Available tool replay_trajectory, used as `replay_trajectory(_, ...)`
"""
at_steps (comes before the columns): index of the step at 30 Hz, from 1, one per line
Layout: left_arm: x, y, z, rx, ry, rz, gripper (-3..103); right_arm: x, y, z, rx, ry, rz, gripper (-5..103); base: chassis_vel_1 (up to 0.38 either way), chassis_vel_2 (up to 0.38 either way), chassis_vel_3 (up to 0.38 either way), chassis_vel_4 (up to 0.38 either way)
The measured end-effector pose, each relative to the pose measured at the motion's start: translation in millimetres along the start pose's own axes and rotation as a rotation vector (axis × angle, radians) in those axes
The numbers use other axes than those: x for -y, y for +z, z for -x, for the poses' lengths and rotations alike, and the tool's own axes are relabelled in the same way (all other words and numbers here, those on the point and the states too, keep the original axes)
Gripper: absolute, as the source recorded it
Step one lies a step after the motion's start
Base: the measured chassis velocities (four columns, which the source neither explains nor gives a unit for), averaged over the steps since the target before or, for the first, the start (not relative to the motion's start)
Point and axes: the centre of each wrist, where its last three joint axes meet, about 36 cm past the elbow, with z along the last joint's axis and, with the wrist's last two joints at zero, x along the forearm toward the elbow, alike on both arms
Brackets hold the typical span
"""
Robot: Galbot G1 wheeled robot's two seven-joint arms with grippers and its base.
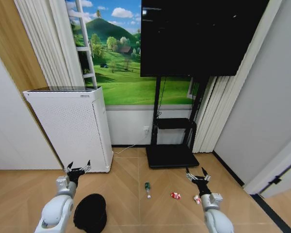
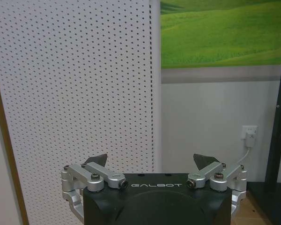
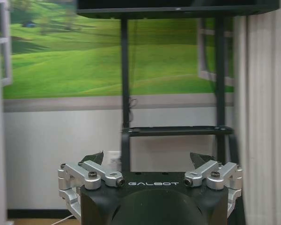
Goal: Pick up the trash bin and place the garbage on the floor into it.
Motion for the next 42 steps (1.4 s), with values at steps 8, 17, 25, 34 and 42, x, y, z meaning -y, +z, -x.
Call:
replay_trajectory(8,-2.5,-0.4,-3.2,0.003,0.08,0.062,100,2.5,-3.4,10.4,-0.019,-0.076,-0.001,100,0.0,0.0,0.0,0.0)
replay_trajectory(17,-10.7,-3.9,-5.9,0.055,0.094,0.185,100,-0.8,8.4,14.7,-0.057,-0.048,0.004,100,0.0,0.0,0.0,0.0)
replay_trajectory(25,-13.3,2.4,8.6,0.117,0.139,0.187,100,0.5,12.7,15.7,-0.067,-0.023,0.003,100,0.0,0.0,0.0,0.0)
replay_trajectory(34,1.6,15.4,22.1,0.157,0.123,0.125,100,4.7,18.3,14.5,-0.069,0.0,0.0,100,0.0,0.0,0.0,0.0)
replay_trajectory(42,2.0,21.0,19.8,0.174,0.127,0.149,100,7.9,16.2,18.2,-0.061,-0.001,-0.007,100,0.0,0.0,0.0,0.0)
